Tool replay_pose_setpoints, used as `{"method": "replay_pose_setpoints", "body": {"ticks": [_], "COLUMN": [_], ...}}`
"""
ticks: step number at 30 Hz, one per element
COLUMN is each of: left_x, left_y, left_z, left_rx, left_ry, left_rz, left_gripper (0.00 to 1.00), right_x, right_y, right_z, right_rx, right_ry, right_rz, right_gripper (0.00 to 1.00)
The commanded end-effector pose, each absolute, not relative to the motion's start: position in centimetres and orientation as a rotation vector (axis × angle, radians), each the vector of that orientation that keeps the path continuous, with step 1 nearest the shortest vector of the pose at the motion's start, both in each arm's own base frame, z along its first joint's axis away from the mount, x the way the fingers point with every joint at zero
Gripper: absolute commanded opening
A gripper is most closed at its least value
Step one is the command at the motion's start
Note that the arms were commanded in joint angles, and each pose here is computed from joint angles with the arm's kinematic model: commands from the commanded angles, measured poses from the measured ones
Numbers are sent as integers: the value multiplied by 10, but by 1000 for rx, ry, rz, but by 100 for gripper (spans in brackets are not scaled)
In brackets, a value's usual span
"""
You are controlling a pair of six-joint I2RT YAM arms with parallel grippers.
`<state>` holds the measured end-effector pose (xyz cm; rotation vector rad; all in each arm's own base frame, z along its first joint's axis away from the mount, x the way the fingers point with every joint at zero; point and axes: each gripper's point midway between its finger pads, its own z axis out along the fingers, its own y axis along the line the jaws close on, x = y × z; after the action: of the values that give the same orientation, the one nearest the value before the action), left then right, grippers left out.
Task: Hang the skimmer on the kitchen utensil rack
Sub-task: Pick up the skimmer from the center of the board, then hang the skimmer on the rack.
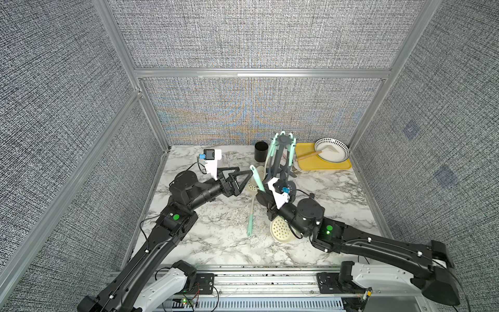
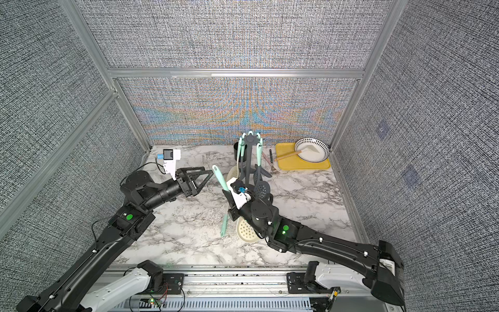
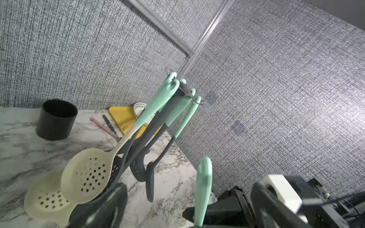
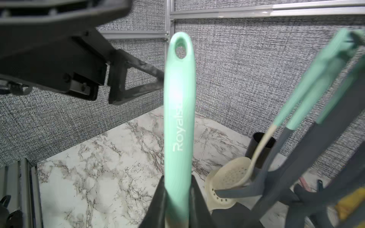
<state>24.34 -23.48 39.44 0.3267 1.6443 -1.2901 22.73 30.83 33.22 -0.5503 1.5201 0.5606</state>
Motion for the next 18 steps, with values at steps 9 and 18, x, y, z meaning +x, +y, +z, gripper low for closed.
{"method": "replay_pose_setpoints", "body": {"ticks": [9, 18], "left_x": [239, 246], "left_y": [-289, -327], "left_z": [387, 368], "left_rx": [566, 627], "left_ry": [1533, 1556], "left_rz": [-1148, -1185], "left_gripper": [99, 98], "right_x": [239, 262], "right_y": [197, 181], "right_z": [353, 353], "right_rx": [-166, -120], "right_ry": [1542, 1593], "right_rz": [362, 291], "right_gripper": [0, 0]}}
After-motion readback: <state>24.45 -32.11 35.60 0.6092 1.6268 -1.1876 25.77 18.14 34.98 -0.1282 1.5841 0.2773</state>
